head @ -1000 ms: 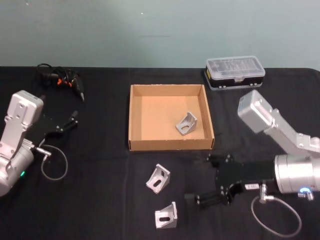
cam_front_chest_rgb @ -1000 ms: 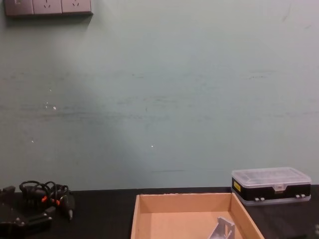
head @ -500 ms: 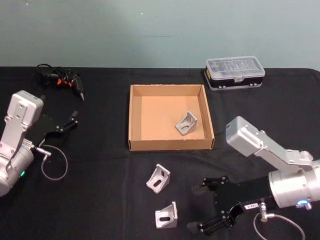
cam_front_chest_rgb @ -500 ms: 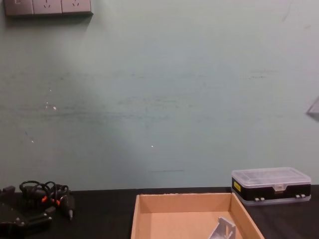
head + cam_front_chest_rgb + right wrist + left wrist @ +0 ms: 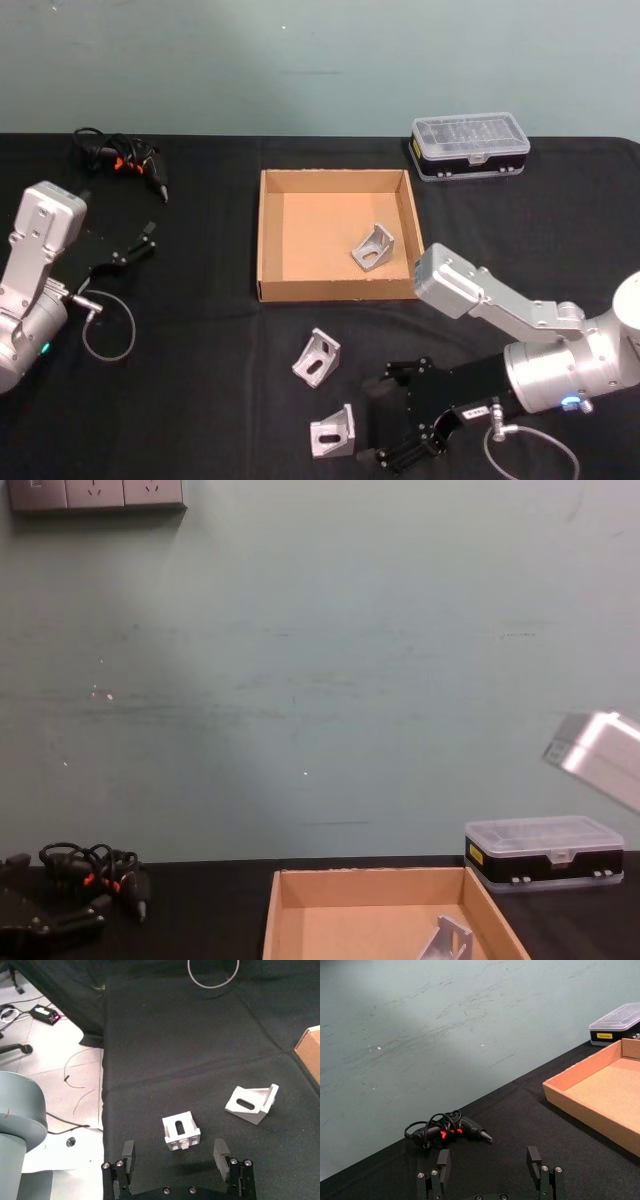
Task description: Use one hand to pick up the angle iron from the table and place it into the box.
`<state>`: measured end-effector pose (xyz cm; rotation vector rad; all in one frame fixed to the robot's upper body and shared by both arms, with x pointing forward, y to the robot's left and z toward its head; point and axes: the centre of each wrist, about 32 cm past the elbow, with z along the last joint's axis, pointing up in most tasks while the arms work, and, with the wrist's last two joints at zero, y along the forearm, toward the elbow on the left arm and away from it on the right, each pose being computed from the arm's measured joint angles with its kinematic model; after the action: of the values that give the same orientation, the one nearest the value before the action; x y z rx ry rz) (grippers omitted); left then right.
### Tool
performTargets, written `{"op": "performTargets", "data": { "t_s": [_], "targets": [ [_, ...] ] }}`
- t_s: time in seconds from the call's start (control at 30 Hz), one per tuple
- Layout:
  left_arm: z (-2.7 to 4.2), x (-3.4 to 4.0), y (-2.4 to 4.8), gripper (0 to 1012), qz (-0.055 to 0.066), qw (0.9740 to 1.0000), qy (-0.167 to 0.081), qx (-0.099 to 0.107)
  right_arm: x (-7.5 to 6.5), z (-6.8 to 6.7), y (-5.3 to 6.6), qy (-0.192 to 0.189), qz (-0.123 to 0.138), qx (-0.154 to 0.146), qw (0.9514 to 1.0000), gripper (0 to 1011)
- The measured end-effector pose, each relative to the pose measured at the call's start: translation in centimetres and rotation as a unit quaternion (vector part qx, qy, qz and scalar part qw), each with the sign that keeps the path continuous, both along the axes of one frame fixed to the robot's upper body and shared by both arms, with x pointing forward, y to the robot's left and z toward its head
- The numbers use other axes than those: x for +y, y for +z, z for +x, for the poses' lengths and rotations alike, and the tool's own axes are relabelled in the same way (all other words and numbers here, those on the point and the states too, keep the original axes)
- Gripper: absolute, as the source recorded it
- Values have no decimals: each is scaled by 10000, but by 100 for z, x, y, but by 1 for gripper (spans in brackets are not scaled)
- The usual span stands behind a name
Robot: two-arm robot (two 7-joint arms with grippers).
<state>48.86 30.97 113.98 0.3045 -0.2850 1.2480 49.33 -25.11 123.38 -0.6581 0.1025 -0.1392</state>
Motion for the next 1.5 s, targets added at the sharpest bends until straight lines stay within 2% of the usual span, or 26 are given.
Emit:
{"op": "performTargets", "data": {
  "t_s": [0.7, 1.5],
  "targets": [
    [0, 0, 0, 1000, 0, 10000, 0, 0, 210, 161, -188, 159, -121, 105, 9997, 1003],
    [0, 0, 0, 1000, 0, 10000, 0, 0, 268, 225, -241, 162, -126, 44, 9998, 995]
  ]
}}
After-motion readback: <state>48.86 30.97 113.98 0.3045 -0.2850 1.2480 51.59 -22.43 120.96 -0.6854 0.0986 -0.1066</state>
